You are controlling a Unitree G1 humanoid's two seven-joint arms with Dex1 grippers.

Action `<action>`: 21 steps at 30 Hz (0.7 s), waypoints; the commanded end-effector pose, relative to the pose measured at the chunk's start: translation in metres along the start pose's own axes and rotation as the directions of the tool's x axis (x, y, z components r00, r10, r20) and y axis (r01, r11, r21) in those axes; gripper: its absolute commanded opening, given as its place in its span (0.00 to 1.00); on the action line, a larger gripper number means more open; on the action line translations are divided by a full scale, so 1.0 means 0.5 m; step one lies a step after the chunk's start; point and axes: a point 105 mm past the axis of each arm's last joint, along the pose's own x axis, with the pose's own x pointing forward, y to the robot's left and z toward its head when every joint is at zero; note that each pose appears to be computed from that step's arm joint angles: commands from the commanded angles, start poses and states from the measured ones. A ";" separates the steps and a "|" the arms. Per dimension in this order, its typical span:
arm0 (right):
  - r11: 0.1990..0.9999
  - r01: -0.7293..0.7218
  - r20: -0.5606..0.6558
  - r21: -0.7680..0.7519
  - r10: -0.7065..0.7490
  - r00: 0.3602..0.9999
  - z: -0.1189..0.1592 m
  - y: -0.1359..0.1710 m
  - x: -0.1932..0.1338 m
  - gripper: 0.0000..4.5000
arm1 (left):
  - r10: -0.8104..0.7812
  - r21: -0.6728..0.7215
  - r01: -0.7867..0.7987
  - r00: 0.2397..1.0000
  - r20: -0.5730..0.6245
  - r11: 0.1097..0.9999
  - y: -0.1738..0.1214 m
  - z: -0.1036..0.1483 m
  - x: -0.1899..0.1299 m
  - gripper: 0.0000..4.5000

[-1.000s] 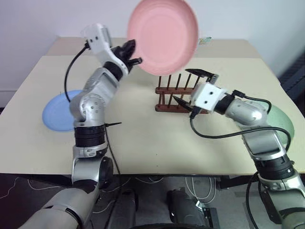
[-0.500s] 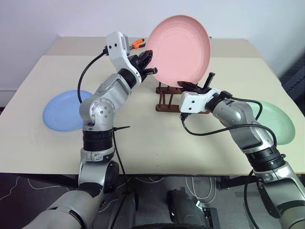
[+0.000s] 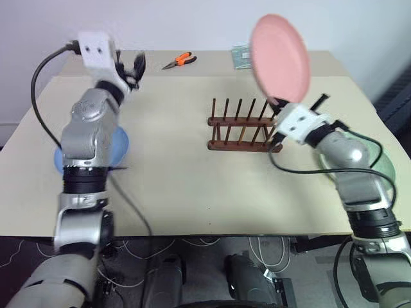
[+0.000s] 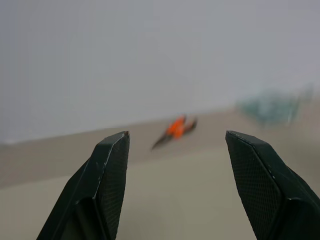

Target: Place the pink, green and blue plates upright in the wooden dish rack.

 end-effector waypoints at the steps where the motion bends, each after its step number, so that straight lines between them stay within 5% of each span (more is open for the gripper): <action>1: 0.931 -0.054 0.164 0.360 -0.007 0.986 0.059 -0.044 -0.037 0.00 | -0.335 -0.021 0.335 0.942 0.029 0.942 -0.115 -0.045 -0.038 0.69; 7: 0.802 -0.134 0.224 0.582 0.000 0.975 0.063 -0.070 -0.056 0.00 | -0.589 -0.031 0.588 0.808 -0.013 0.808 -0.209 -0.103 -0.104 0.69; 21: 0.653 -0.178 0.196 0.736 0.046 0.980 -0.001 -0.044 -0.064 0.00 | -0.614 -0.083 0.611 0.789 -0.013 0.787 -0.238 -0.121 -0.129 0.69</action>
